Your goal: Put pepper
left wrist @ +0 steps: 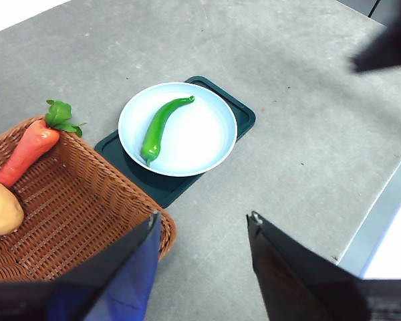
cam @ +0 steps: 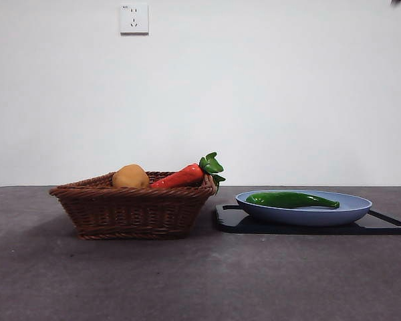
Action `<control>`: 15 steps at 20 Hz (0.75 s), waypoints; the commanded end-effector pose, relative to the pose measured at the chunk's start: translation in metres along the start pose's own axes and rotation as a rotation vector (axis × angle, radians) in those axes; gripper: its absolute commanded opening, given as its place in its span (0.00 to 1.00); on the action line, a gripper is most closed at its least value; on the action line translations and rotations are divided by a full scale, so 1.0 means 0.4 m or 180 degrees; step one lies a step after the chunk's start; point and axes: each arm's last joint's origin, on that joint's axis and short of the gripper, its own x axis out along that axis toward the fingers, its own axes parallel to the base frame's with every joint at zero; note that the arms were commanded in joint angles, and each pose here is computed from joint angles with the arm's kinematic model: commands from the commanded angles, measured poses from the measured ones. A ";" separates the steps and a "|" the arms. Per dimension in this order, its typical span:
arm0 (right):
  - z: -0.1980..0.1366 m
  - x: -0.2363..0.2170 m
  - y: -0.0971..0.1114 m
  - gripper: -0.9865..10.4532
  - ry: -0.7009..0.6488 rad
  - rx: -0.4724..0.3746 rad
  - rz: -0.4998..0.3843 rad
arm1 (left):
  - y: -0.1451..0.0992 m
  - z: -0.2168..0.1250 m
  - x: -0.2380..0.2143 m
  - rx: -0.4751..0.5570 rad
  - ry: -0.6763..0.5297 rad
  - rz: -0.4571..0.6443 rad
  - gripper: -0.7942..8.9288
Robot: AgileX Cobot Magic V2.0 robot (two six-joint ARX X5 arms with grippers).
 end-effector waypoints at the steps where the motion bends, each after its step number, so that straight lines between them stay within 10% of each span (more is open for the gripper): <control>1: -0.039 -0.050 0.039 0.25 0.0001 -0.0186 0.0095 | -0.006 0.009 -0.001 0.0058 -0.0028 -0.0057 0.31; 5: -0.104 -0.099 0.070 0.09 0.0106 -0.0483 0.0200 | -0.006 0.005 -0.001 0.0052 0.0022 -0.0055 0.09; 15: -0.108 -0.108 0.073 0.10 0.0030 -0.0422 0.0190 | -0.006 0.017 -0.001 0.0060 -0.0127 -0.0059 0.09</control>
